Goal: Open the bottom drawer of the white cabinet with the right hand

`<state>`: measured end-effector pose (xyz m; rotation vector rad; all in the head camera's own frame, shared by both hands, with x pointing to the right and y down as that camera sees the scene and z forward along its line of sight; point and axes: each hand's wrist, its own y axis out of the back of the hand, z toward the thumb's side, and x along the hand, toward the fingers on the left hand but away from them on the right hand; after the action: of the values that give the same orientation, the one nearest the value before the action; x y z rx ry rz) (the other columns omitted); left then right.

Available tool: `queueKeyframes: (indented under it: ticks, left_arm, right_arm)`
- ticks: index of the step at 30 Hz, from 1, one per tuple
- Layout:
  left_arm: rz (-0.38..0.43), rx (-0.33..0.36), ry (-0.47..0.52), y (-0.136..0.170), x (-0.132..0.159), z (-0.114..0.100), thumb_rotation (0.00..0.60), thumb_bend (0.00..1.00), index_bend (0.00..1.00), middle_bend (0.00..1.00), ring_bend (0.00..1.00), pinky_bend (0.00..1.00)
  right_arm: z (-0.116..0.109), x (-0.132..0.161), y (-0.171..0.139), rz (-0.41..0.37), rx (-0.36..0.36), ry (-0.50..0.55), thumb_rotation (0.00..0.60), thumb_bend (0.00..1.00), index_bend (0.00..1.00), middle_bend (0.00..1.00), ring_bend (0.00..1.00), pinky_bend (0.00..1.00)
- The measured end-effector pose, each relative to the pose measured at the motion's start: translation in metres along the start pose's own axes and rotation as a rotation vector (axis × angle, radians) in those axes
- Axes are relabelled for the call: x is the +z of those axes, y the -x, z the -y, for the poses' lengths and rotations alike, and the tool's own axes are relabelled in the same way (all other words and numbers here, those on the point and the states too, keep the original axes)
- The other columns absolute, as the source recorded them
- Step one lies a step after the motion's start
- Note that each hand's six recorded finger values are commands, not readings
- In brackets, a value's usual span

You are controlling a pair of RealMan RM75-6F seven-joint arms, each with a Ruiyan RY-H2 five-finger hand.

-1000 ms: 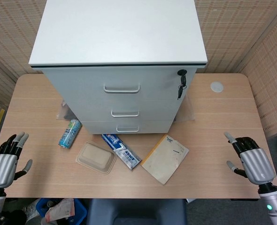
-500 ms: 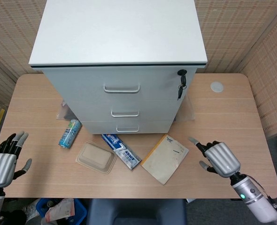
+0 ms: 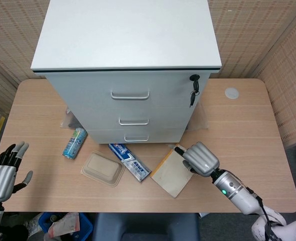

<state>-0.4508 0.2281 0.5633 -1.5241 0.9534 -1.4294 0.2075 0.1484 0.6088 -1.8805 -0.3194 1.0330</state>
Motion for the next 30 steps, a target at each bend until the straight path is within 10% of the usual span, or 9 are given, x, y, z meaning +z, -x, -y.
queueKeyframes:
  ticks: [17, 30]
  left_arm:
    - [0.019, 0.003, -0.010, -0.002, 0.001, -0.002, 0.600, 0.33, 0.07, 0.10, 0.09, 0.19]
    - [0.025, -0.004, -0.013, -0.004, 0.002, 0.000, 0.600, 0.33, 0.07, 0.10, 0.09, 0.19]
  right_arm:
    - [-0.012, 0.035, 0.063, -0.071, 0.021, -0.043, 0.600, 0.65, 0.30, 0.82, 0.83, 0.82]
    - [-0.006, 0.042, 0.091, -0.053, 0.042, -0.064, 0.600, 0.65, 0.23, 0.82, 0.83, 0.82]
